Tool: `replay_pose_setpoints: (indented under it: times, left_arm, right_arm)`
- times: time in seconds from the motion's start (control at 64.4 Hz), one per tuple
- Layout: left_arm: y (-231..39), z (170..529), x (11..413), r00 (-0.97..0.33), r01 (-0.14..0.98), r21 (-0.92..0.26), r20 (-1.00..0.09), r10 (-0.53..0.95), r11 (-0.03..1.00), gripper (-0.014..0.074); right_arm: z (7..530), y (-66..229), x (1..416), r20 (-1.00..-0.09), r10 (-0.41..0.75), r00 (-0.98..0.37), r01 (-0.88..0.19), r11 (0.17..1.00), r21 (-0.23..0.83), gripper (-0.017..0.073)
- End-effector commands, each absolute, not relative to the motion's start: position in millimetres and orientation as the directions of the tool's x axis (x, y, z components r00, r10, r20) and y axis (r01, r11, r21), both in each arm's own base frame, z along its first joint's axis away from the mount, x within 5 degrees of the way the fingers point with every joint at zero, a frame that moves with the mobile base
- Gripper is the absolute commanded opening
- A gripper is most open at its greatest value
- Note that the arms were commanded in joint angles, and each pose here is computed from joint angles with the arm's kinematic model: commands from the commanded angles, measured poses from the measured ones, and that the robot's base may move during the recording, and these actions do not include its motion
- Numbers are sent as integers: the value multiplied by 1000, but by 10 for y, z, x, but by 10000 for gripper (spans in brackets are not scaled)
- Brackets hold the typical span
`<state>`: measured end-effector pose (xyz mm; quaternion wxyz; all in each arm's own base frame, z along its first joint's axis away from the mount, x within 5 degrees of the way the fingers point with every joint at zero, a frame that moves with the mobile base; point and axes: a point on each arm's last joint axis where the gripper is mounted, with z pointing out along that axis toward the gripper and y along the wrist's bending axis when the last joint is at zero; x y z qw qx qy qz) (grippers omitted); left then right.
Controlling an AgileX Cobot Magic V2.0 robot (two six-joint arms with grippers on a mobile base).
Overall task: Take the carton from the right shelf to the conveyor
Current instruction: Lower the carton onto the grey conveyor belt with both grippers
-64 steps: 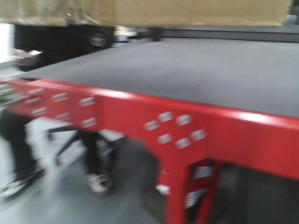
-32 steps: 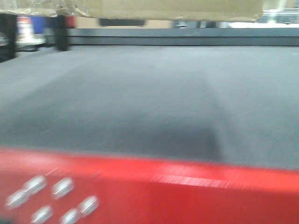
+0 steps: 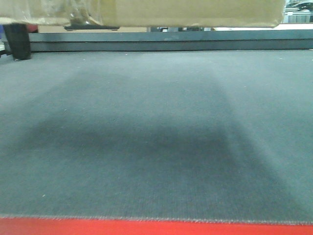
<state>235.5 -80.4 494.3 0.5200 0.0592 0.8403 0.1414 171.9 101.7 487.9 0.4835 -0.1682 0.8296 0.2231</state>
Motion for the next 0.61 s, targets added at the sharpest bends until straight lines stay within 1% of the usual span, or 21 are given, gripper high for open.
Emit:
replay_pose_setpoints:
  times: [0.0, 0.59]
  left_arm:
    - [-602, 5004, 2410, -463, -212, 475, -818, 341, 854, -8]
    - [-823, 4692, 2784, -544, -159, 546, -744, 388, 823, -8]
  right_arm:
    - [4962, 936, 1606, -898, -73, -433, -502, 847, 173, -67]
    - [4962, 936, 1606, -898, -73, -433, -502, 847, 173, -67]
